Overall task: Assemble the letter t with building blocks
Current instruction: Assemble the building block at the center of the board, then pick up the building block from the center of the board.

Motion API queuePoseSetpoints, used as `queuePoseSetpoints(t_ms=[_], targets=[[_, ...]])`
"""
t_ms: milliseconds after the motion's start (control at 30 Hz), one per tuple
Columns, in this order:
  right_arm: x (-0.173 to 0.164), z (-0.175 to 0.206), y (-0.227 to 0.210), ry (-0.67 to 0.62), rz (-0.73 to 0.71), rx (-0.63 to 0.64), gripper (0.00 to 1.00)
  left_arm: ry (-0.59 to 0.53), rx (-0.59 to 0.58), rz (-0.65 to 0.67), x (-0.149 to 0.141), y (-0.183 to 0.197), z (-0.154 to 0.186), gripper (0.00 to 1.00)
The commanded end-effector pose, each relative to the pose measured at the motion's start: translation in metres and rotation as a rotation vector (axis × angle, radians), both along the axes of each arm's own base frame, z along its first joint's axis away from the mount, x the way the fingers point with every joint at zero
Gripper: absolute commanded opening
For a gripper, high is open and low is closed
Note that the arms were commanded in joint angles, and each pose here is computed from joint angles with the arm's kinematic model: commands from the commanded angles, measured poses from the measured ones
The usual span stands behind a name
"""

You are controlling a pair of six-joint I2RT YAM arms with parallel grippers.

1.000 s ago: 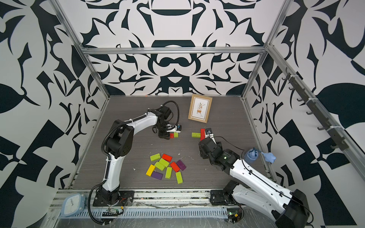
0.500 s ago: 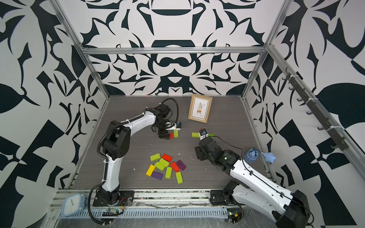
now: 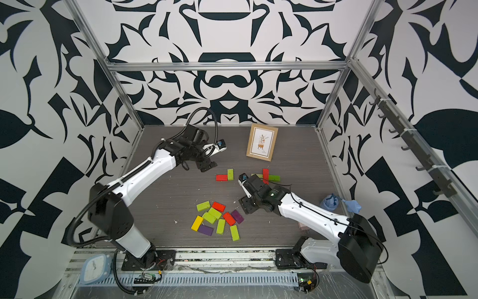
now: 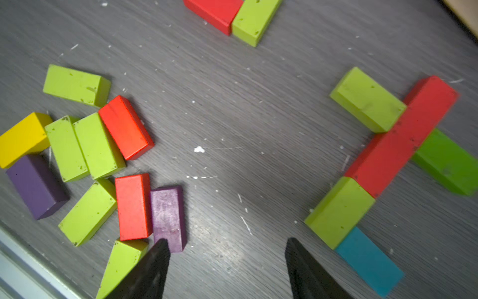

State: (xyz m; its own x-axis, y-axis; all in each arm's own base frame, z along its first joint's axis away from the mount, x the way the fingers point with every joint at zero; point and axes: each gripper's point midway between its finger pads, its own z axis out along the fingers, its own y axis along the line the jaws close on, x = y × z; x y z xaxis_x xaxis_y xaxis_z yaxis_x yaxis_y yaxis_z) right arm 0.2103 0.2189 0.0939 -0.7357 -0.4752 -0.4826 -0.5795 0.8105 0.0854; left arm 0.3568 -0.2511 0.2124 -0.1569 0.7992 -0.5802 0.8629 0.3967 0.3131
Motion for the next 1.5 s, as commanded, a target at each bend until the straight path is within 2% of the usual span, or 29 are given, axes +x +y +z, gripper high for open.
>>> queuePoseSetpoints(t_ms=[0, 133, 333, 500, 700, 1000, 1167, 1233, 1467], targets=[[-0.007, 0.002, 0.023, 0.022, 0.087, 0.012, 0.74, -0.018, -0.166, 0.199, -0.011, 0.018, 0.022, 0.84], [-0.015, -0.014, 0.029, 0.073, 0.126, -0.037, 0.73, 0.003, -0.281, 0.323, -0.041, 0.041, 0.021, 0.84], [-0.026, -0.032, 0.037, 0.157, 0.184, -0.061, 0.68, 0.045, -0.34, 0.475, -0.076, 0.075, 0.006, 0.84], [-0.034, -0.048, 0.041, 0.224, 0.203, -0.088, 0.65, 0.089, -0.363, 0.565, -0.094, 0.092, -0.006, 0.96], [-0.031, -0.065, 0.037, 0.248, 0.177, -0.154, 0.6, 0.09, -0.356, 0.619, -0.098, 0.103, -0.007, 0.97], [-0.024, -0.077, 0.039, 0.289, 0.15, -0.229, 0.48, 0.093, -0.368, 0.606, -0.105, 0.104, -0.014, 0.98], [-0.025, -0.085, 0.035, 0.337, 0.171, -0.306, 0.34, 0.091, -0.356, 0.618, -0.106, 0.107, -0.018, 0.98], [-0.026, -0.086, 0.032, 0.348, 0.173, -0.329, 0.34, 0.089, -0.351, 0.632, -0.105, 0.109, -0.019, 0.98], [-0.031, -0.085, 0.024, 0.354, 0.165, -0.339, 0.44, 0.091, -0.342, 0.657, -0.102, 0.111, -0.023, 0.98]])
